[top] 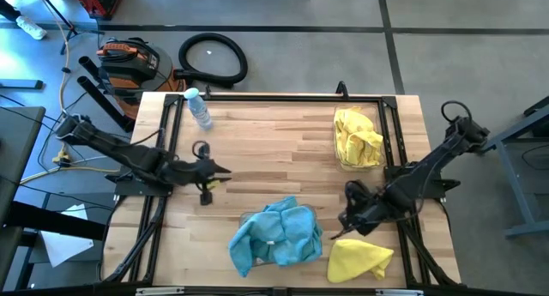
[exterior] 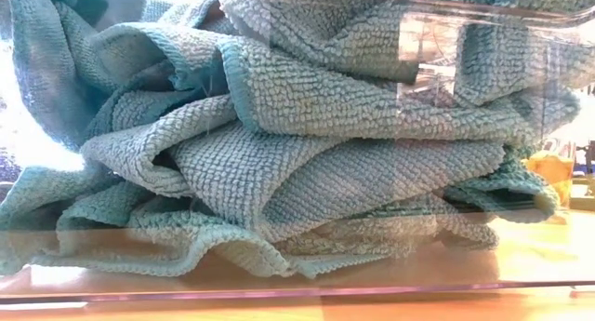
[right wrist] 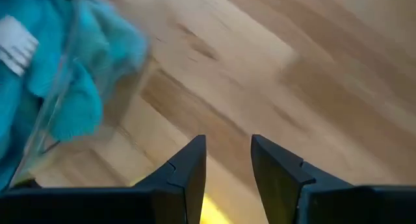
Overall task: Sort microfiber towel by color & place in baskets
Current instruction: Put the yellow microfiber towel into the top transparent bin
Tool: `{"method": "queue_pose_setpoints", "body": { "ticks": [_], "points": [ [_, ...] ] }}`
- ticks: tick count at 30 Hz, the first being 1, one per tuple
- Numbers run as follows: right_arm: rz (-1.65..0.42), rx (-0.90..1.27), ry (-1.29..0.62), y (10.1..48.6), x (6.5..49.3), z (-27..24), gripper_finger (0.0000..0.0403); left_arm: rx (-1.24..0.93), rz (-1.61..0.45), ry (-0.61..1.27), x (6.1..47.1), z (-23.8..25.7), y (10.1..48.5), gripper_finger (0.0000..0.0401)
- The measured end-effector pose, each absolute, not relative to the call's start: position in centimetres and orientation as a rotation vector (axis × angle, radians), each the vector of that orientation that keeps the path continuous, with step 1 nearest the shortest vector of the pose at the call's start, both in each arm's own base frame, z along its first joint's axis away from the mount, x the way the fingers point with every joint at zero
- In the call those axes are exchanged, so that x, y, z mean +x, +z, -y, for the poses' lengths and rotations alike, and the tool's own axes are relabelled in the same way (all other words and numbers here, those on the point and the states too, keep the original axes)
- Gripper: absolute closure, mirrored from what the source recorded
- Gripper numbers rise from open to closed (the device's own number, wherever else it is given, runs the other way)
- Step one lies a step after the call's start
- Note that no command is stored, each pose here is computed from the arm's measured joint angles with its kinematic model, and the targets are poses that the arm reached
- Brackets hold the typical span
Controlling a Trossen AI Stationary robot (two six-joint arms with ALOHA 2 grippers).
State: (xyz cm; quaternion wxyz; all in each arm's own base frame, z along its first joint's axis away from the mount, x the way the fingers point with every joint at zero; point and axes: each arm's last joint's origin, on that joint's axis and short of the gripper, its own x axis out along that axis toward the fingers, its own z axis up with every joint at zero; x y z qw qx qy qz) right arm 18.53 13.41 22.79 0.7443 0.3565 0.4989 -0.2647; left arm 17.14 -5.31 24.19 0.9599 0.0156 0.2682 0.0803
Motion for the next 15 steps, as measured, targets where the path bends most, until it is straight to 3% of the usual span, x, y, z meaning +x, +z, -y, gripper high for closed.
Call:
{"method": "queue_pose_setpoints", "body": {
  "ticks": [7,15],
  "points": [
    [-1.103,0.959,-0.75,25.8,16.4,-16.9,0.0287,-0.028,-0.434,0.204,15.1,3.6,22.5,0.0318],
    [-1.231,0.999,-0.868,23.4,15.9,-22.9,0.0287,-0.021,-0.427,0.189,14.7,3.2,22.1,0.0318]
  ]
}}
